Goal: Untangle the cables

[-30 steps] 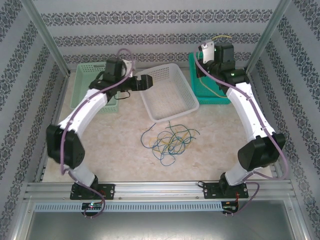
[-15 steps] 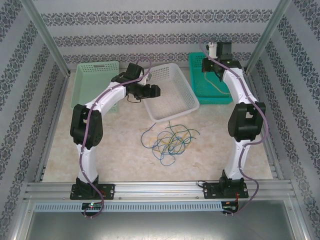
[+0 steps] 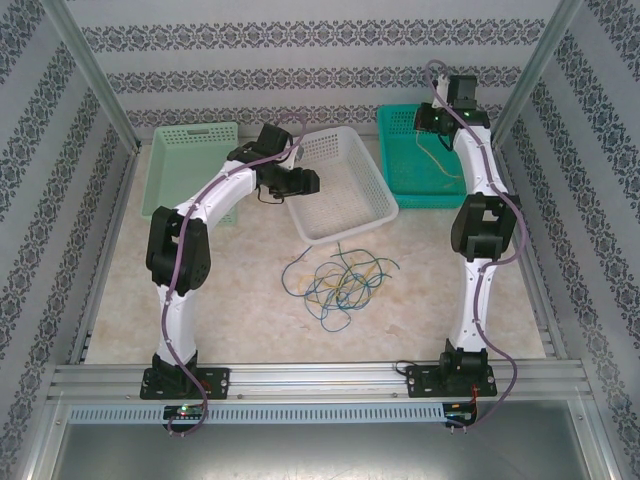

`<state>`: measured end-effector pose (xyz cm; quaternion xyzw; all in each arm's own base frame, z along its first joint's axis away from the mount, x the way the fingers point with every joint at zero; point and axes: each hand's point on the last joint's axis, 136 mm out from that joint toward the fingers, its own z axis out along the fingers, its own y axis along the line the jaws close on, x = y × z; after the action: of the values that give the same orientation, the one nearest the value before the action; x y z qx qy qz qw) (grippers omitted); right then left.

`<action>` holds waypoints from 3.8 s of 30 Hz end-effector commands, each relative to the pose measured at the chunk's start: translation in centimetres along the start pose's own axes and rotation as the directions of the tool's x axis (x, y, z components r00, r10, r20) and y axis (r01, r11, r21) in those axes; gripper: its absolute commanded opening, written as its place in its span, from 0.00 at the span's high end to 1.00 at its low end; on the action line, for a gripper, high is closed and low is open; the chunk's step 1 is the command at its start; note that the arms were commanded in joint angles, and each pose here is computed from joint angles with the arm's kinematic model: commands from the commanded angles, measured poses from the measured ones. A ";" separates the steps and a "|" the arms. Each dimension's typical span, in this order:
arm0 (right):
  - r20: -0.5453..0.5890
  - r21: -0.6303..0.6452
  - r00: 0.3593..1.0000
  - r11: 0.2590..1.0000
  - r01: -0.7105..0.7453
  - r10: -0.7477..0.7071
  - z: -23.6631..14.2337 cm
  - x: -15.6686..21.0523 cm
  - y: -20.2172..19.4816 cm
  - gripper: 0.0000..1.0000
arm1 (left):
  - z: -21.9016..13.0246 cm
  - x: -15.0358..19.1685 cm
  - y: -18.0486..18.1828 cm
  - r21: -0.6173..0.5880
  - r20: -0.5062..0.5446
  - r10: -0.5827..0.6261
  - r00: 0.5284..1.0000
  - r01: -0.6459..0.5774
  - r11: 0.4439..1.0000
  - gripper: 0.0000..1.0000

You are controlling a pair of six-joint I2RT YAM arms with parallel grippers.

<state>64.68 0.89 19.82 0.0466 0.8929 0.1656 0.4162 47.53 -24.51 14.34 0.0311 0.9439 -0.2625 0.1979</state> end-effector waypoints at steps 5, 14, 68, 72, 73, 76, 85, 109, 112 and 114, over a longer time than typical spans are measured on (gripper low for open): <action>-0.189 0.004 0.978 0.996 -0.085 0.084 1.2 5.6 -0.2 0.43 | -3.6 0.8 -0.8 -0.093 0.006 -0.025 1.000 0.025 0.995 0.31; -0.129 0.022 0.988 0.997 -0.077 0.079 -2.3 3.1 0.8 0.09 | -7.4 0.7 -1.4 -0.159 0.077 0.001 0.997 0.011 0.987 0.20; -0.374 -0.079 0.927 0.996 -0.052 0.019 -16.1 22.9 11.8 0.25 | -5.9 -2.8 4.6 -0.157 0.058 0.000 0.998 0.010 0.987 0.49; -0.385 -0.051 0.922 0.997 -0.050 0.026 -13.9 22.6 11.3 0.27 | -6.8 -2.5 4.1 -0.141 0.077 -0.001 0.997 0.012 0.990 0.43; -0.400 -0.037 0.916 0.998 -0.048 0.029 -13.4 22.8 11.0 0.28 | -7.0 -2.5 4.0 -0.139 0.083 -0.001 0.997 0.012 0.990 0.43; -0.422 -0.024 0.906 0.999 -0.034 0.020 -12.2 23.3 10.7 0.29 | -7.6 -2.3 3.8 -0.133 0.093 0.000 0.996 0.013 0.991 0.41; -0.440 -0.053 0.898 0.998 -0.016 -0.009 -9.9 23.7 12.2 0.35 | -9.0 -1.2 3.8 -0.136 0.123 0.005 0.992 0.011 0.991 0.39; -0.336 0.008 0.939 0.997 -0.072 0.070 -16.1 22.3 10.0 0.25 | -2.9 16.7 -7.6 0.308 -0.143 0.595 0.791 -0.536 0.786 0.42; -0.327 0.023 0.943 0.998 -0.060 0.064 -16.7 21.9 9.2 0.24 | -2.9 18.4 -7.8 0.368 -0.137 0.636 0.760 -0.557 0.745 0.38; -0.324 0.033 0.943 0.997 -0.064 0.071 -16.8 21.7 8.8 0.23 | -2.8 19.1 -7.8 0.400 -0.121 0.652 0.748 -0.565 0.722 0.34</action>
<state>37.84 10.22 17.16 0.0507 0.9470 0.1823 0.2598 28.55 -29.70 11.88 0.3592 0.8754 -0.3004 0.1197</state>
